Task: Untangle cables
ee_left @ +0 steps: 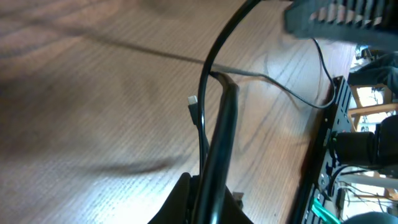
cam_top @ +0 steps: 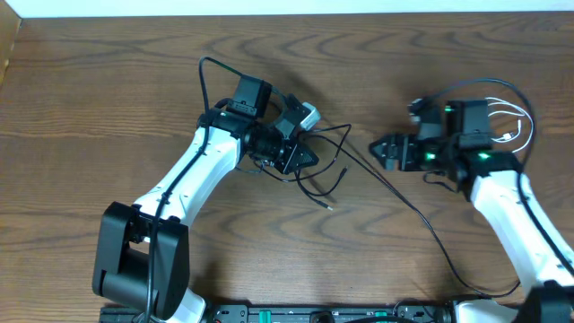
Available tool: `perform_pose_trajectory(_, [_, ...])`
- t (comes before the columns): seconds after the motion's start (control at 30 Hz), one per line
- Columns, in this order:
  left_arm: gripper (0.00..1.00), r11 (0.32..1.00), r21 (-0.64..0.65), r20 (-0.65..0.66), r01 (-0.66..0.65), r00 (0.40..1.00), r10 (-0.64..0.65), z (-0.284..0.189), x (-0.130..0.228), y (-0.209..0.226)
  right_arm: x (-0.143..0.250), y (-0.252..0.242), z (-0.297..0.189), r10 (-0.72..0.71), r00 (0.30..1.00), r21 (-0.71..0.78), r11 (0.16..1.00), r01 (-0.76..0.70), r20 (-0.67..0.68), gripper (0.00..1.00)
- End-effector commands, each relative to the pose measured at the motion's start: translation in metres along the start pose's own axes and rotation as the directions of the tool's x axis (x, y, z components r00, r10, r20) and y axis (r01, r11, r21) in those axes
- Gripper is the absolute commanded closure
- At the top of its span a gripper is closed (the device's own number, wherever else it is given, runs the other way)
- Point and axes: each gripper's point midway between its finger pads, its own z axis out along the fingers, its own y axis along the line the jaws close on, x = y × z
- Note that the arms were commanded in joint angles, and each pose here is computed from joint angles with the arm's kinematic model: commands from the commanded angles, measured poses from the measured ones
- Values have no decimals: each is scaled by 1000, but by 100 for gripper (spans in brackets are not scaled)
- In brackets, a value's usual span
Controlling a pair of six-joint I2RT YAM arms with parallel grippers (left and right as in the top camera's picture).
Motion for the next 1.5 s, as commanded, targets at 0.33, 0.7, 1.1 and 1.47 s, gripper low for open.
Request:
perform_pose_trajectory(0.33, [92, 1000, 30, -28, 5, 1000, -4, 3, 8, -7, -9, 61, 29, -235, 970, -185, 953, 242, 59, 33])
perform_pose_trajectory(0.7, [92, 999, 34, -32, 36, 999, -35, 3, 9, -8, -24, 67, 43, -256, 959, -100, 958, 269, 124, 38])
perform_pose_trajectory(1.1, [92, 998, 21, -44, 51, 998, -50, 3, 11, -6, -45, 67, 84, -270, 938, -66, 955, 290, 219, 99])
perform_pose_trajectory(1.47, [28, 850, -488, -62, 200, 963, -262, -19, 36, 77, -70, 75, 42, -246, 917, -45, 961, 273, 313, 99])
